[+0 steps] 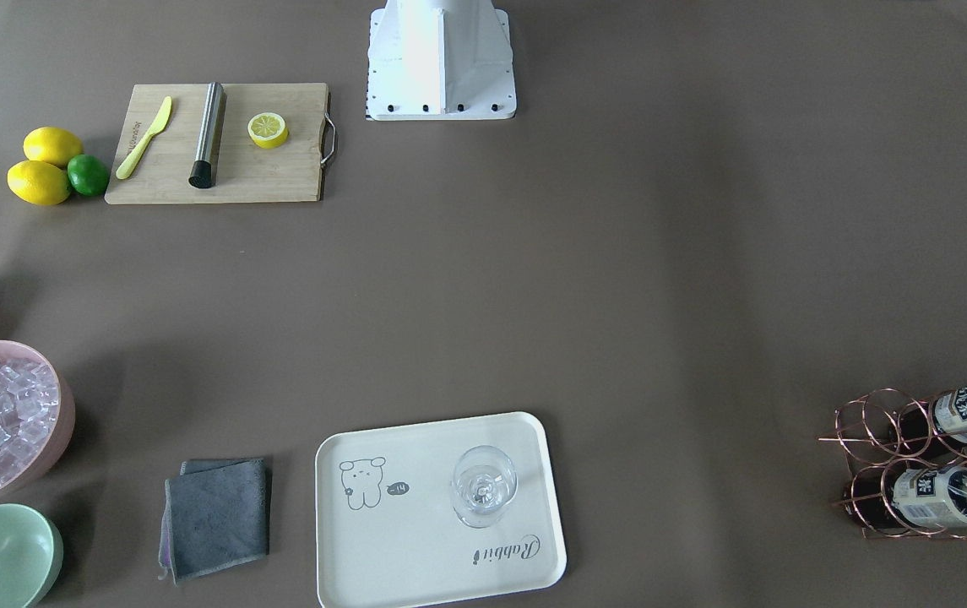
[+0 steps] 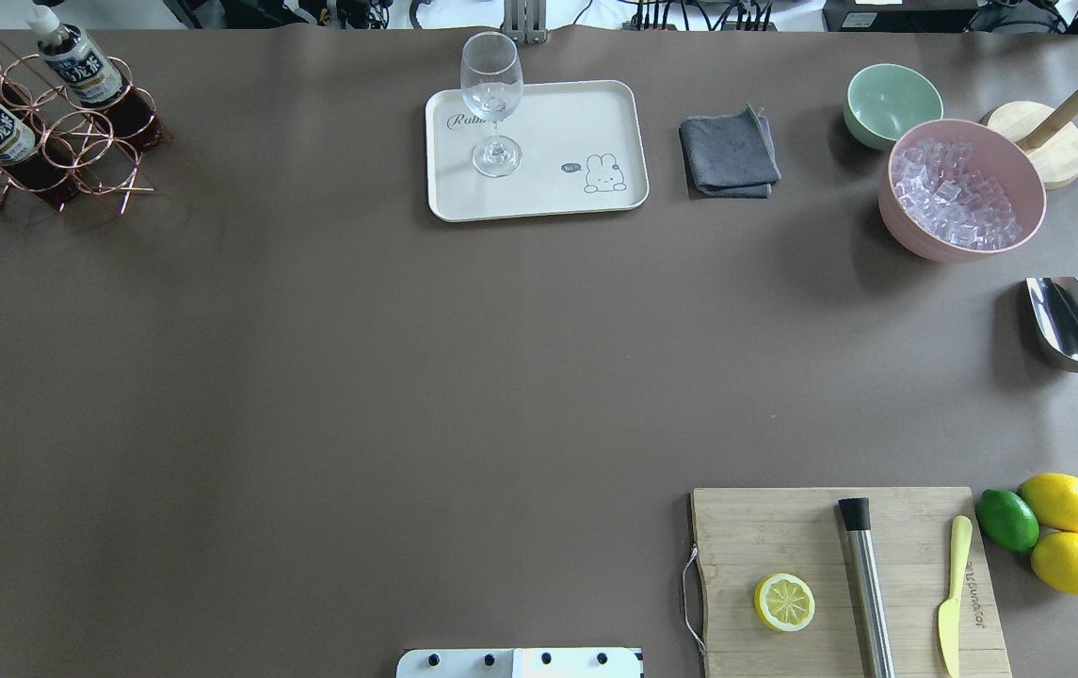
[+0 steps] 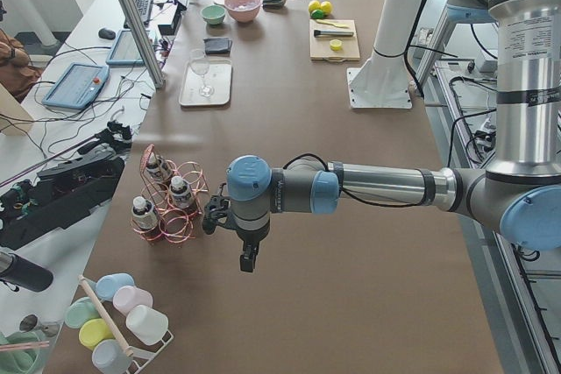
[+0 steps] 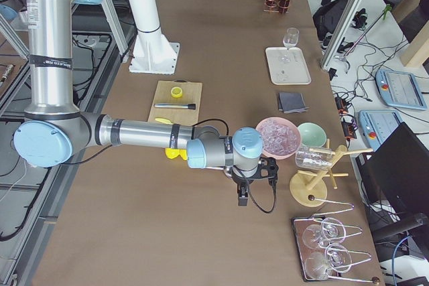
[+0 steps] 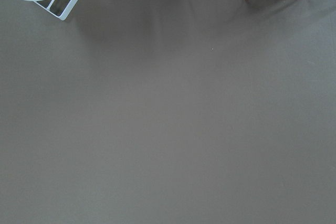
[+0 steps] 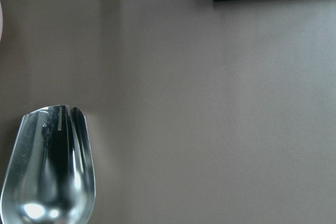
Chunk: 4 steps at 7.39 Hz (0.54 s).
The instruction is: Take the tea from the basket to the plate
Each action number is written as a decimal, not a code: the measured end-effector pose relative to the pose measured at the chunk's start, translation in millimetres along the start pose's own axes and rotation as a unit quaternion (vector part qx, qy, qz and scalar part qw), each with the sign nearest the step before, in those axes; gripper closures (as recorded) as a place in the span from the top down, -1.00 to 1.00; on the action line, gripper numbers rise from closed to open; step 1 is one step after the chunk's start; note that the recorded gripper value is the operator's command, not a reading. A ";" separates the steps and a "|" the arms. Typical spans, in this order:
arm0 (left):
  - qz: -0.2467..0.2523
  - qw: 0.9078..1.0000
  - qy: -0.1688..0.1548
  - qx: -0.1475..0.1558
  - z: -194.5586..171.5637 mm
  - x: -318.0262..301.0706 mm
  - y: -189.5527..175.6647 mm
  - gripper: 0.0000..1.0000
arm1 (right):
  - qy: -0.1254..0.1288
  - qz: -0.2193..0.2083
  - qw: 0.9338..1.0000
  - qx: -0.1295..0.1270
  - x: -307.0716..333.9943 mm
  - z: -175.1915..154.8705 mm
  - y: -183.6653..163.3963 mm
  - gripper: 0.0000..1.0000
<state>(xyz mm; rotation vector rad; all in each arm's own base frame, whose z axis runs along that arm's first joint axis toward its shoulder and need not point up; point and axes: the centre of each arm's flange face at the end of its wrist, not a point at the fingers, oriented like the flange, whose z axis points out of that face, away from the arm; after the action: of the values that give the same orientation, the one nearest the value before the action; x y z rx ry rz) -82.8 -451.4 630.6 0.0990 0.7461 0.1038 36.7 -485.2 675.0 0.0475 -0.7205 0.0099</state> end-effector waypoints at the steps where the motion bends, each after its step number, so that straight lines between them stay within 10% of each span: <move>1: 0.002 1.000 0.002 0.001 1.1 0.6 0.4 0.95 | -0.001 0.001 1.000 0.001 2.2 -0.8 1.4 1.00; 4: -0.004 1.000 0.009 -0.001 4.5 -0.1 1.4 0.95 | -0.011 0.011 1.000 -0.002 11.2 -0.1 8.9 1.00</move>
<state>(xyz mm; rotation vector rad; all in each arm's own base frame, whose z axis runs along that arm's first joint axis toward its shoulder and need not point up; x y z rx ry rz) -79.9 -450.3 634.1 0.0931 0.7646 0.0989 45.0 -476.4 682.6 0.0365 -0.7424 0.0288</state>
